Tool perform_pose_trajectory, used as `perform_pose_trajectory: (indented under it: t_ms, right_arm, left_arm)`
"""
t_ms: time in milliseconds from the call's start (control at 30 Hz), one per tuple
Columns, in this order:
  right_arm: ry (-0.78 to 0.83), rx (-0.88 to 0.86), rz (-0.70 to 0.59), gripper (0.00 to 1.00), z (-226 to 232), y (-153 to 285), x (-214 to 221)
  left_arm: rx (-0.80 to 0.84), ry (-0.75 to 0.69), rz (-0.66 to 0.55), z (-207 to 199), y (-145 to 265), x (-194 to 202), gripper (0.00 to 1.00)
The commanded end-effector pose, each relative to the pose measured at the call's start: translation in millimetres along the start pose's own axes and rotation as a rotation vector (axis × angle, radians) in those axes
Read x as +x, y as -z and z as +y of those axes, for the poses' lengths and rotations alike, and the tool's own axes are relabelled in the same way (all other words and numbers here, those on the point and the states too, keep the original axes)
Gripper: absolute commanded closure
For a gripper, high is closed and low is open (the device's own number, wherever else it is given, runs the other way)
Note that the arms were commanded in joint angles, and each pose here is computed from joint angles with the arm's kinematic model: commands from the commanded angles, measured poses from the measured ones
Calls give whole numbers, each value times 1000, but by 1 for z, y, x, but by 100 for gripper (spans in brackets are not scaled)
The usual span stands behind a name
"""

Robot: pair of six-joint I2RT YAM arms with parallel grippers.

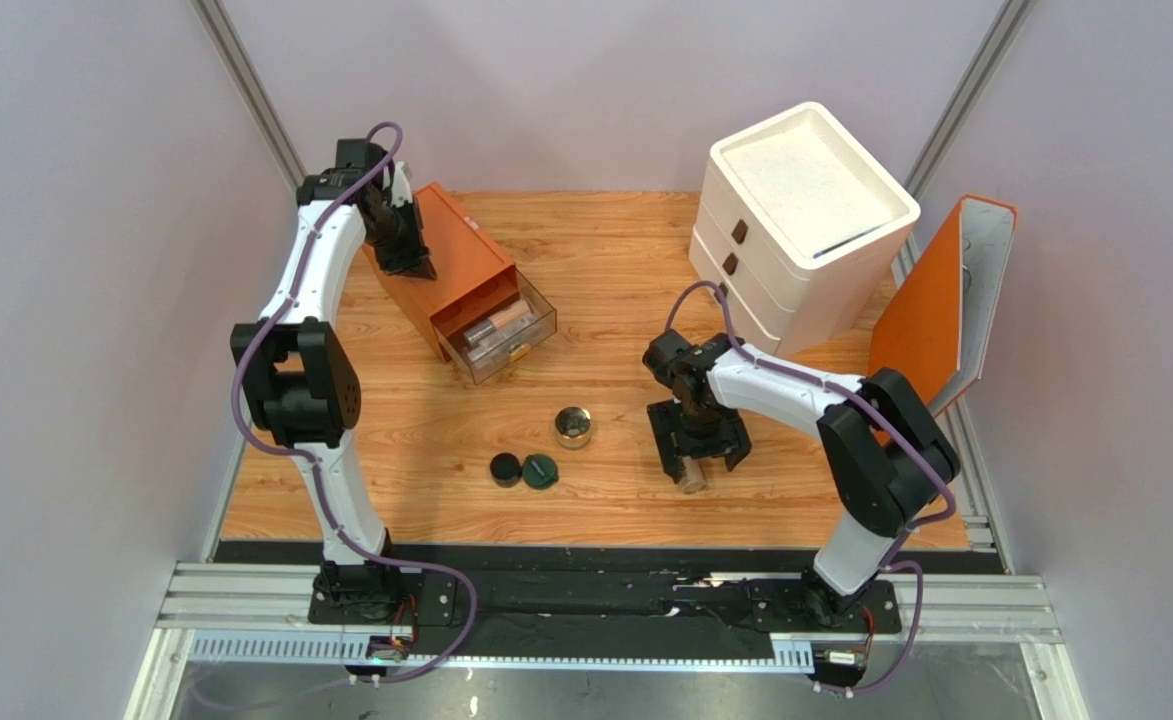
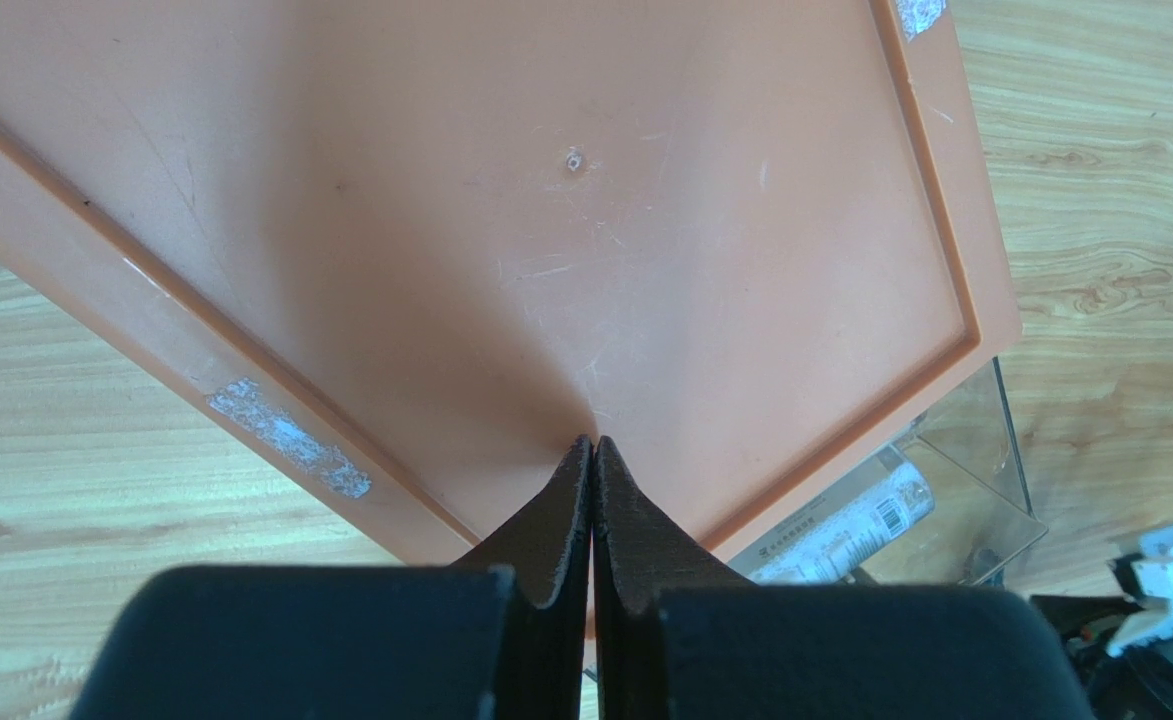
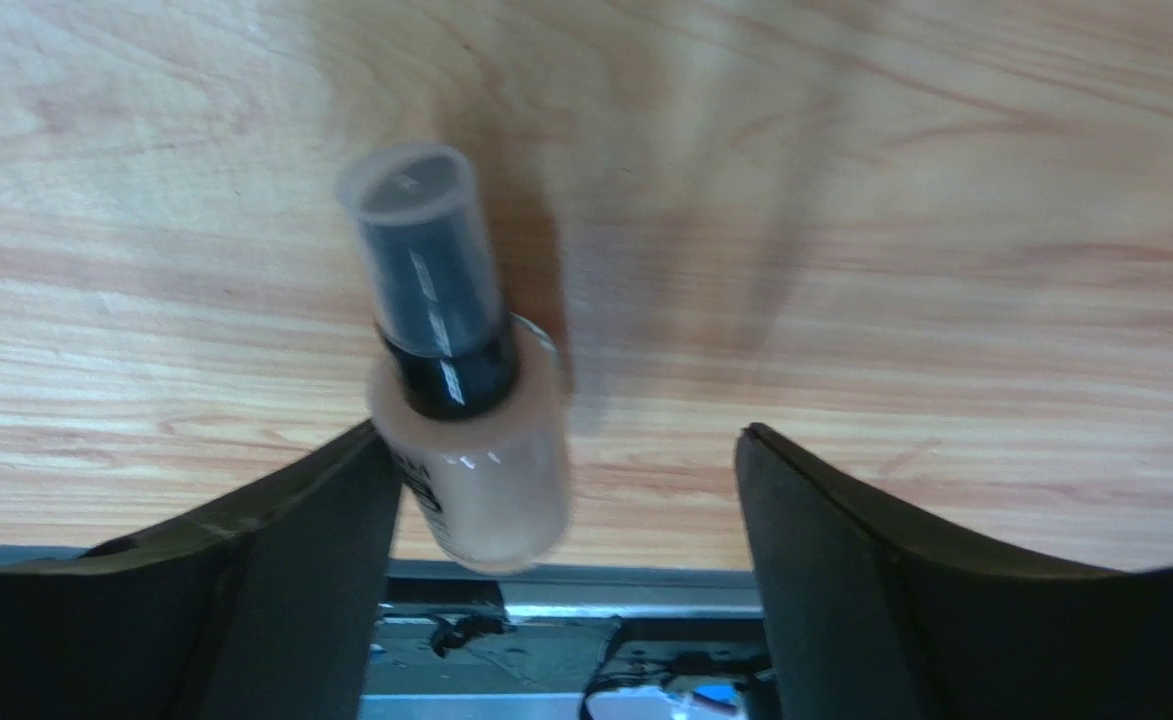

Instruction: Organize the makeup

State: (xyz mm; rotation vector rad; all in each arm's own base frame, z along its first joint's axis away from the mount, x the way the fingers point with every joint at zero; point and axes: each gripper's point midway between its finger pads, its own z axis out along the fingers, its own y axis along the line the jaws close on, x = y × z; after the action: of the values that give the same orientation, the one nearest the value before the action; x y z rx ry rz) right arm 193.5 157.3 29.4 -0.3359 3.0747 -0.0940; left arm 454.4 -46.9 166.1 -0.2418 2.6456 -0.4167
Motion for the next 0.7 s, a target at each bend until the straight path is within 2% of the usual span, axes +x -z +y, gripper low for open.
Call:
perform_pose_trajectory:
  t_ms: [0, 33, 67, 167, 233, 367, 433, 500, 667]
  right_arm:
    - [1, -77, -15, 39, 18, -17, -7]
    - [3, -77, -16, 65, 19, -17, -8]
    - [-3, -75, -12, 85, 20, -16, -9]
    - [13, -59, -42, 100, 18, -5, -20]
    - [24, -50, -67, 100, 16, 5, -27]
    - [29, -99, -191, 100, 31, 50, -69]
    - [18, -157, -287, 100, 46, 85, -101]
    - [1, -244, -386, 100, 66, 124, -135]
    - [-16, -509, -485, 100, 122, 187, -181]
  left_arm:
    - [-78, 5, 131, 25, -21, 30, 100]
    - [-76, 3, 133, 25, -21, 31, 100]
    - [-81, 4, 133, 26, -21, 31, 100]
    - [-79, 4, 131, 25, -21, 30, 100]
    - [-76, 6, 129, 25, -21, 29, 100]
    - [-76, 8, 129, 25, -21, 29, 100]
    - [-76, 7, 130, 24, -20, 29, 100]
    - [-74, 7, 130, 24, -21, 29, 100]
    - [-63, 12, 132, 22, -21, 29, 100]
